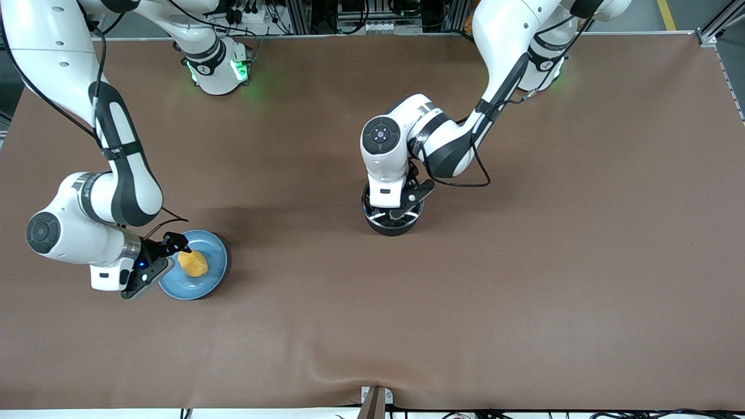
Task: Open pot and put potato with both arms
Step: 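Reach the left gripper to the lid knob while the right gripper reaches the potato, then grasp the lid knob with the left gripper while the right gripper grasps the potato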
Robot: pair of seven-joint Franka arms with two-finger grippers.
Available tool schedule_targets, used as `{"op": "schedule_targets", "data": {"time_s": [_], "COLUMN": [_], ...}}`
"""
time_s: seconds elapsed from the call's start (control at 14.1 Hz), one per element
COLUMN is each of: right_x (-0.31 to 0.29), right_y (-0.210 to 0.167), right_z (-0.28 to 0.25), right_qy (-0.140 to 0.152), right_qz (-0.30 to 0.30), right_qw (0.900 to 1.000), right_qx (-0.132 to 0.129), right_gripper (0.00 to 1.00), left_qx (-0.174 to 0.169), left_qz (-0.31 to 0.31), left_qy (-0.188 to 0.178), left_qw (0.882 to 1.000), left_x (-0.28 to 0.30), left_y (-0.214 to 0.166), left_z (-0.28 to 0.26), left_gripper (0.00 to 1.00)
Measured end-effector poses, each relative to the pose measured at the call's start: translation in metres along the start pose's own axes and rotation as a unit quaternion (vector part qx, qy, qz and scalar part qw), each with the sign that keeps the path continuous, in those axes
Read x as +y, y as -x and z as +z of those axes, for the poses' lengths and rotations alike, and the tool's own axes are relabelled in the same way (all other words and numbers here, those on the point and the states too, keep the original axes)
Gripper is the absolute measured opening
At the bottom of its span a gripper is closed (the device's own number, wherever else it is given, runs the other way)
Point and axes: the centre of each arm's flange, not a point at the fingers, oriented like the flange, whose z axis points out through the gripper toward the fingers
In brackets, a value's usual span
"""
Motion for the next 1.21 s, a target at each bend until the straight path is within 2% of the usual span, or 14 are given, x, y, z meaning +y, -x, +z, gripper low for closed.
{"op": "schedule_targets", "data": {"time_s": [0.21, 0.28, 0.36, 0.43, 0.57, 0.78, 0.92, 1.0, 1.21], "right_x": [0.003, 0.004, 0.005, 0.005, 0.003, -0.003, -0.003, -0.003, -0.003], "right_y": [0.002, 0.002, 0.002, 0.003, 0.006, 0.004, 0.004, 0.005, 0.006], "right_z": [0.017, 0.022, 0.027, 0.033, 0.044, 0.050, 0.051, 0.053, 0.058], "right_qy": [-0.001, -0.001, 0.002, 0.004, 0.006, 0.004, 0.005, 0.007, 0.008], "right_qz": [0.002, 0.003, 0.004, 0.004, 0.005, 0.001, 0.001, 0.001, 0.002], "right_qw": [1.000, 1.000, 1.000, 1.000, 1.000, 1.000, 1.000, 1.000, 1.000], "right_qx": [-0.003, -0.004, -0.003, -0.001, -0.001, -0.004, -0.003, -0.002, -0.002], "right_gripper": [1.00, 1.00, 1.00, 1.00, 1.00, 1.00, 1.00, 1.00, 0.95], "left_qx": [0.001, 0.001, 0.001, 0.002, 0.002, 0.001, 0.001, 0.002, 0.002], "left_qz": [-0.003, -0.005, -0.006, -0.008, -0.011, -0.014, -0.014, -0.014, -0.017], "left_qy": [0.001, 0.002, 0.002, 0.003, 0.004, 0.004, 0.005, 0.007, 0.008], "left_qw": [1.000, 1.000, 1.000, 1.000, 1.000, 1.000, 1.000, 1.000, 1.000], "left_x": [0.001, 0.001, 0.001, 0.001, 0.001, 0.000, 0.000, 0.001, 0.000], "left_y": [0.011, 0.012, 0.011, 0.010, 0.006, 0.003, 0.002, 0.002, -0.001], "left_z": [-0.001, -0.002, -0.002, -0.003, -0.003, -0.003, -0.004, -0.004, -0.006], "left_gripper": [1.00, 0.92, 0.92, 0.86, 0.67, 0.70, 0.67, 0.61, 0.60]}}
